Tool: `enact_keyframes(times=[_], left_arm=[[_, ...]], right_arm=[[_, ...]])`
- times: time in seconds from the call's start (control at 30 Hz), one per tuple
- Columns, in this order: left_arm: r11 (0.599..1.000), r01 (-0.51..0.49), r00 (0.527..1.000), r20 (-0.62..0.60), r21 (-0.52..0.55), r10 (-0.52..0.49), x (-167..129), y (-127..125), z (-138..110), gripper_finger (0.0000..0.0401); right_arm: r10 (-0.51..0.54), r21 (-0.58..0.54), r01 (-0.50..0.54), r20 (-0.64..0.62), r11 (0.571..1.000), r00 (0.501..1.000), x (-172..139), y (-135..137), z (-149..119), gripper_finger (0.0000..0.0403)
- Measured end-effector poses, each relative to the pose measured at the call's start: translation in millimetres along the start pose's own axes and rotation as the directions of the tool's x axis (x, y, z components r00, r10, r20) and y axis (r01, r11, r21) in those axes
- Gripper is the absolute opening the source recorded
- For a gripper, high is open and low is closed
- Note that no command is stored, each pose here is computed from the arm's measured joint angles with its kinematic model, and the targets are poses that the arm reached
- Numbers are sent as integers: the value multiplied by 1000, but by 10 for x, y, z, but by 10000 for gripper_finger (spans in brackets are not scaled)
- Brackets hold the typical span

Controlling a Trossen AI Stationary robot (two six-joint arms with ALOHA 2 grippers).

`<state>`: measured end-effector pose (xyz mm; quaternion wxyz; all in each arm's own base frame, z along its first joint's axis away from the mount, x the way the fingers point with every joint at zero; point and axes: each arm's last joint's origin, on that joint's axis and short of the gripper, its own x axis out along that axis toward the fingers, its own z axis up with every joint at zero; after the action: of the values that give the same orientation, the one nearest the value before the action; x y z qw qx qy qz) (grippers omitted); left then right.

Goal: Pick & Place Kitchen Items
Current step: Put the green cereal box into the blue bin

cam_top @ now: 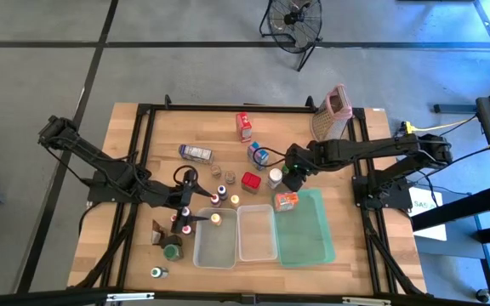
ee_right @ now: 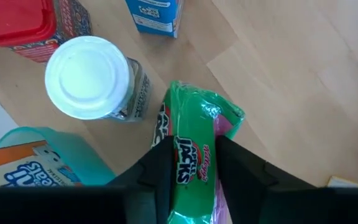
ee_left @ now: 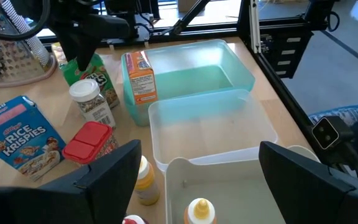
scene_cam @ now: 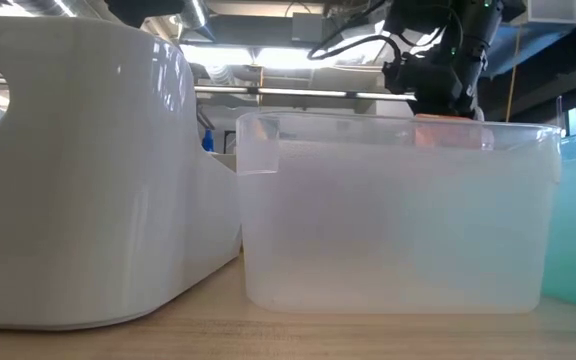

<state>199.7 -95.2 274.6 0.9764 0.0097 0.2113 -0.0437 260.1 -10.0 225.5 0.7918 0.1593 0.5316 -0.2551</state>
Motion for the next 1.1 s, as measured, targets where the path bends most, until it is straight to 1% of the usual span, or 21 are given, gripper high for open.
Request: enact_keyframes(times=[0.13,0.23,0.3,0.4,0.47,0.6,0.73,0.77,0.8,0.9,1.0,1.1], left_arm=[[1000,0,1000,0,0,0,0,0,0,322],[1000,-1,1000,0,0,1,0,0,0,322],[1000,0,1000,0,1,0,0,0,0,322],[1000,-1,1000,0,1,1,0,1,0,322],[1000,-1,1000,-1,1,1,0,1,-1,322],[1000,-1,1000,5,0,1,0,0,5,322],[1000,-9,1000,6,-1,9,0,3,5,322],[1000,-9,1000,6,-1,9,0,3,5,322],[1000,-9,1000,6,-1,9,0,3,5,322],[1000,-9,1000,6,0,9,0,2,5,322],[1000,-9,1000,10,-2,9,0,2,9,322],[1000,-15,1000,15,-3,15,0,4,14,322]], right_arm=[[-30,-26,30,-23,999,999,-125,0,0,111],[-59,-41,59,-16,997,998,-340,-10,25,110],[-101,-58,100,-15,993,995,-481,-21,24,110],[-137,-62,138,21,988,990,-732,-22,50,110],[-142,-79,144,23,987,990,-879,-7,59,110],[-154,-118,153,0,981,988,-1138,6,28,110],[-189,-128,181,-50,975,981,-1354,13,-81,110],[-187,-127,178,-55,976,981,-1398,28,-109,110],[-162,-135,153,-55,979,985,-1425,62,-132,110],[-39,-182,22,-89,983,995,-1539,146,-255,110],[-20,-181,-2,-119,983,993,-1582,248,-395,110],[20,-209,-47,-129,977,991,-1639,343,-527,110]])
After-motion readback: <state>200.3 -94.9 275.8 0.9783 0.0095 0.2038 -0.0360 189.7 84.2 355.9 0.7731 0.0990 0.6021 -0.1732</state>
